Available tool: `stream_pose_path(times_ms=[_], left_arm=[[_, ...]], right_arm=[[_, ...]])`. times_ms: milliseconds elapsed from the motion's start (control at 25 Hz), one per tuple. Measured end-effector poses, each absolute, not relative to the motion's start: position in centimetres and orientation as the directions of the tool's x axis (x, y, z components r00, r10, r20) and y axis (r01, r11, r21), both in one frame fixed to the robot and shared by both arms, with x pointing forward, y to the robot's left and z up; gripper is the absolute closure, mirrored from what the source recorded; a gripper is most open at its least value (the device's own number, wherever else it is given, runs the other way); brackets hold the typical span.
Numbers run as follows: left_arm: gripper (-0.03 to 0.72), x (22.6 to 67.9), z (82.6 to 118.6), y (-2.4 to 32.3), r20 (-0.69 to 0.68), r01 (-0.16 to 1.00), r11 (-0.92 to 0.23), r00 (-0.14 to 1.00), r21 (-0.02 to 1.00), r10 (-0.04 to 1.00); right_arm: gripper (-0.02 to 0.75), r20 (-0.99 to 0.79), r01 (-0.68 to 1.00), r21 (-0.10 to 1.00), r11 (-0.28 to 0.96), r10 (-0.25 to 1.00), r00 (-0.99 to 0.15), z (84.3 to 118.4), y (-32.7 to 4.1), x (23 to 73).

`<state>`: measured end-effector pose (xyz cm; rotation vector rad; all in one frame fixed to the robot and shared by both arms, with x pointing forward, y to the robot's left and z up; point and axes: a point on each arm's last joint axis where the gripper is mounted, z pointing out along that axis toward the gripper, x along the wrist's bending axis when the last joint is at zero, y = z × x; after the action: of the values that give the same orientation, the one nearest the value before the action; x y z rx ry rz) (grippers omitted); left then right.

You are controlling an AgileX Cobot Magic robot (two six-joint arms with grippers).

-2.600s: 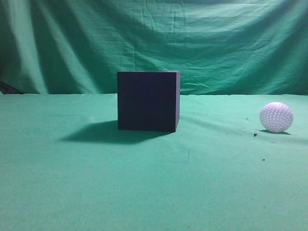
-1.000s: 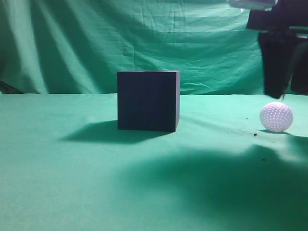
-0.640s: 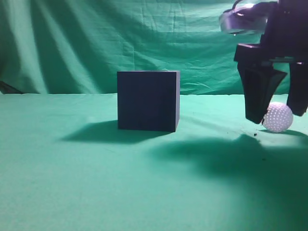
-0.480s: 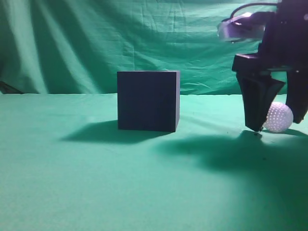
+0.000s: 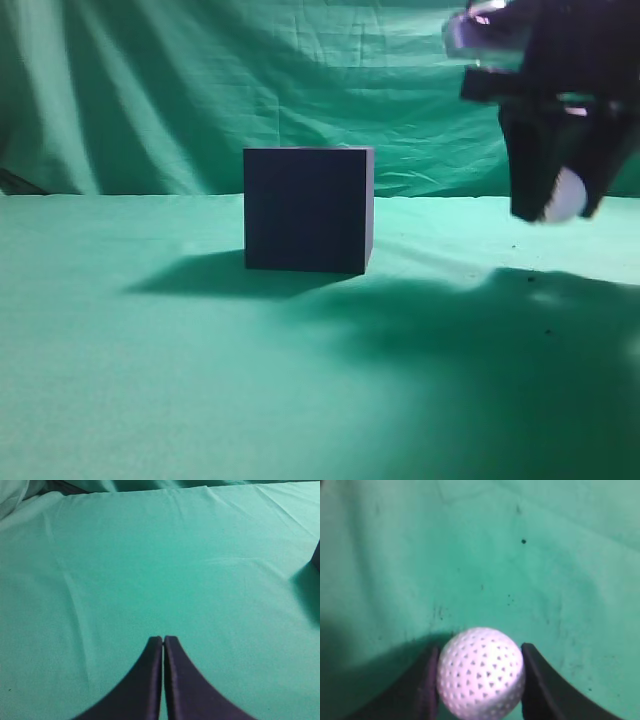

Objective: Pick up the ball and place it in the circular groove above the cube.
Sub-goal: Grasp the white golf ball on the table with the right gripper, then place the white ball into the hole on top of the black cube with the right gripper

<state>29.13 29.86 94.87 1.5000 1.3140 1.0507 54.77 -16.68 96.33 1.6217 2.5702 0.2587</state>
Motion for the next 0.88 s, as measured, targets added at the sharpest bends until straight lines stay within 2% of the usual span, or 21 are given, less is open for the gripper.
stream_pose_path(times_ms=[160, 360, 400, 600, 880], left_arm=[[0.688, 29.1, 94.9, 29.9, 0.054, 0.271, -0.077, 0.091, 0.959, 0.994], [0.688, 29.1, 94.9, 29.9, 0.054, 0.271, -0.077, 0.091, 0.959, 0.994], [0.688, 29.1, 94.9, 29.9, 0.054, 0.271, -0.077, 0.091, 0.959, 0.994], [0.688, 29.1, 94.9, 29.9, 0.054, 0.271, -0.077, 0.091, 0.959, 0.994], [0.688, 29.1, 94.9, 29.9, 0.054, 0.271, -0.077, 0.091, 0.959, 0.994]], right_arm=[[0.43, 0.034, 0.866, 0.285, 0.41, 0.899, -0.437, 100.7, -15.4, 55.4], [0.43, 0.068, 0.775, 0.426, 0.467, 0.837, -0.542, 105.5, -10.7, 54.0], [0.43, 0.068, 0.775, 0.426, 0.467, 0.837, -0.542, 105.5, -10.7, 54.0], [0.43, 0.072, 0.677, 0.516, 0.524, 0.761, -0.645, 105.7, -6.0, 52.3], [0.43, 0.048, 0.67, 0.506, 0.543, 0.758, -0.651, 102.5, -4.8, 53.8]])
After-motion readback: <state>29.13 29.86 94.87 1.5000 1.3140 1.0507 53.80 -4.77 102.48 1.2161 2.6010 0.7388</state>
